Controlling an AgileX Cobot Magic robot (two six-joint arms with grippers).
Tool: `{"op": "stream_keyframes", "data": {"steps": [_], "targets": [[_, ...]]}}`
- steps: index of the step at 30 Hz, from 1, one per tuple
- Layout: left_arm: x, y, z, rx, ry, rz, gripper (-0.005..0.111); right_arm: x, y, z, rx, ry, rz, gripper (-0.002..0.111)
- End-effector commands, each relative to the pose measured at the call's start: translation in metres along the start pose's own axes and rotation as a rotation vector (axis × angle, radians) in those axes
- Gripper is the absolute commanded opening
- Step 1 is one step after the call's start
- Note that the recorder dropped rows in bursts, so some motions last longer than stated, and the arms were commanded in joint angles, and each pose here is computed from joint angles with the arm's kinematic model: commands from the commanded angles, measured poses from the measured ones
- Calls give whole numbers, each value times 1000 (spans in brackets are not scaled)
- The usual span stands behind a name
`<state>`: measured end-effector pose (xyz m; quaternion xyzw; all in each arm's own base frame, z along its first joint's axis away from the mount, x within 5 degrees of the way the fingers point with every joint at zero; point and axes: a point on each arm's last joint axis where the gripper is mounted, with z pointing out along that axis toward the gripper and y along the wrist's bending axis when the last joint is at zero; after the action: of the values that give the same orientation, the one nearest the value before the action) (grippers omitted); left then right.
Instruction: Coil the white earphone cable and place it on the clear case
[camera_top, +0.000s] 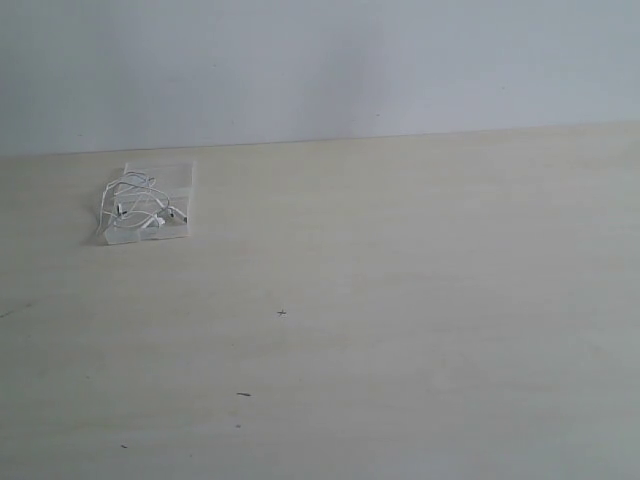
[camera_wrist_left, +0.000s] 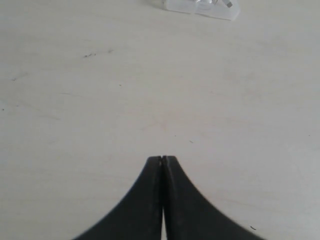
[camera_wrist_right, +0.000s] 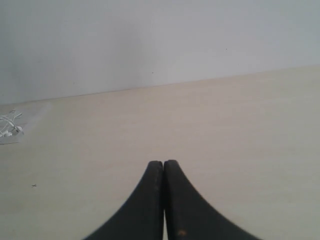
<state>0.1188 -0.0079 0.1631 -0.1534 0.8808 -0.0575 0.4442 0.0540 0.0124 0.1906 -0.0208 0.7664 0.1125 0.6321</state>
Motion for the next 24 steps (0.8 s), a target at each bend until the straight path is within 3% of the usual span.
{"op": "stream_keyframes", "data": {"steps": [1, 8, 10, 15, 18, 20, 21, 23, 24], "targets": [[-10, 5, -13, 0, -138, 25, 0, 1, 0, 0, 4, -7, -10, 0], [-28, 20, -75, 132, -626, -182, 0, 1, 0, 0, 4, -7, -10, 0], [-25, 26, -87, 208, -688, -367, 0, 1, 0, 0, 4, -7, -10, 0], [-22, 21, -95, 412, -498, -931, 0, 1, 0, 0, 3, -5, -8, 0], [-25, 12, -99, 525, -385, -1114, 0, 1, 0, 0, 3, -8, -6, 0], [-30, 10, -105, 553, -421, -1062, 0, 1, 0, 0, 3, -8, -6, 0], [-32, 11, -107, 527, -465, -979, 0, 1, 0, 0, 3, -8, -6, 0], [-37, 18, -111, 383, -573, -722, 0, 1, 0, 0, 3, -8, -6, 0], [-38, 22, -111, 270, -614, -534, 0, 1, 0, 0, 3, -8, -6, 0]]}}
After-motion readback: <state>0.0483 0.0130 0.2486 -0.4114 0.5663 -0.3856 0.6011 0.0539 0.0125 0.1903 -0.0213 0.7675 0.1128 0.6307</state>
